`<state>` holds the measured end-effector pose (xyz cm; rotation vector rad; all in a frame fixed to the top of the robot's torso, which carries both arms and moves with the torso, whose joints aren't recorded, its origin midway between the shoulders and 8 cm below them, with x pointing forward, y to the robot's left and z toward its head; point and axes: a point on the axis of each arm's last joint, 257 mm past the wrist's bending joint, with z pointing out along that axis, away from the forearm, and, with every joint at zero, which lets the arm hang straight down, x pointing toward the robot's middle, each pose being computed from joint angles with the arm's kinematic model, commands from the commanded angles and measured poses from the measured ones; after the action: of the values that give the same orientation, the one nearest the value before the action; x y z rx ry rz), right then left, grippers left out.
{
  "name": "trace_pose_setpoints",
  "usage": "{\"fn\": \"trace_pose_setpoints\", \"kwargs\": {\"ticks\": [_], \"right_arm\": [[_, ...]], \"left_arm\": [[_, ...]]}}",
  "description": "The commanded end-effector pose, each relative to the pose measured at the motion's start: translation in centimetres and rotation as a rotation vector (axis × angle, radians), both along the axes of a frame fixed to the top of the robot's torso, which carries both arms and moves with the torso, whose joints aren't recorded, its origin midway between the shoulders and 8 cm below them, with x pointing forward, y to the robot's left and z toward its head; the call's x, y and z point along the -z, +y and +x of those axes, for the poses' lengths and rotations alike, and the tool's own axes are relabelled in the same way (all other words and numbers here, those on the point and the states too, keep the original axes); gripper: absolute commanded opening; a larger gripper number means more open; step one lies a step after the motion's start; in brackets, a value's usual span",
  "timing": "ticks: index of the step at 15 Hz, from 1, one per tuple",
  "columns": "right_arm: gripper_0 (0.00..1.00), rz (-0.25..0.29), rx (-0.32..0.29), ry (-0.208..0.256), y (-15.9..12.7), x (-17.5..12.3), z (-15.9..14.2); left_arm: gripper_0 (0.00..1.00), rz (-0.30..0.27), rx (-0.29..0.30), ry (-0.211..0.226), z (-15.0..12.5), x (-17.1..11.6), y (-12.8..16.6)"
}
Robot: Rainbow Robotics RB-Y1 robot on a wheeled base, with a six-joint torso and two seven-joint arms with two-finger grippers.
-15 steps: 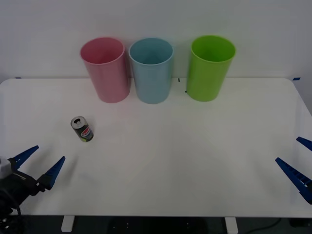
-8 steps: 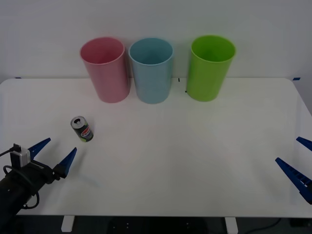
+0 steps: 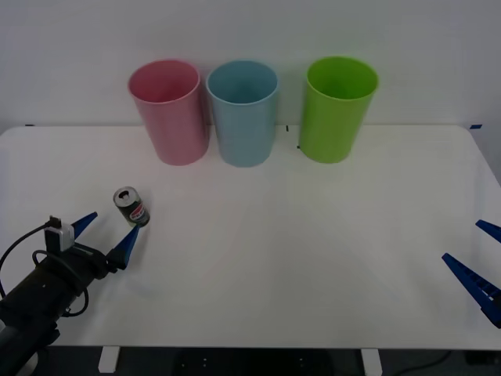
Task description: Grasp the object on the table and drop it into the matching bin: aluminum can to the light blue bin, PET bottle to the pink bin.
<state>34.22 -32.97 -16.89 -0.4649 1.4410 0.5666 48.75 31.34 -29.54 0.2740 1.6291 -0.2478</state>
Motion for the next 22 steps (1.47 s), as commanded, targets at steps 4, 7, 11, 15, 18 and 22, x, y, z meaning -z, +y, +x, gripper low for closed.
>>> {"fn": "trace_pose_setpoints", "kwargs": {"ticks": [4, 7, 11, 15, 18, 22], "right_arm": [[1.0, 0.0, 0.0, 0.0, 0.0, 0.0, 0.0], [1.0, 0.0, 0.0, 0.0, 0.0, 0.0, 0.0], [1.0, 0.0, 0.0, 0.0, 0.0, 0.0, 0.0], [1.0, 0.0, 0.0, 0.0, 0.0, 0.0, 0.0], [1.0, 0.0, 0.0, 0.0, 0.0, 0.0, 0.0], [1.0, 0.0, 0.0, 0.0, 0.0, 0.0, 0.0]], "left_arm": [[1.0, -0.013, 0.019, 0.01, 2.9, 0.4, -1.3], [1.0, 0.005, 0.01, 0.019, 4.0, 0.5, -1.5], [1.0, 0.005, 0.001, 0.033, 5.6, 0.8, -1.9], [1.0, 0.0, 0.0, 0.042, 6.7, 0.8, -2.4], [1.0, 0.005, -0.002, 0.045, 7.2, 0.8, -2.7], [1.0, 0.007, -0.003, 0.046, 7.3, 0.8, -2.8]]}}
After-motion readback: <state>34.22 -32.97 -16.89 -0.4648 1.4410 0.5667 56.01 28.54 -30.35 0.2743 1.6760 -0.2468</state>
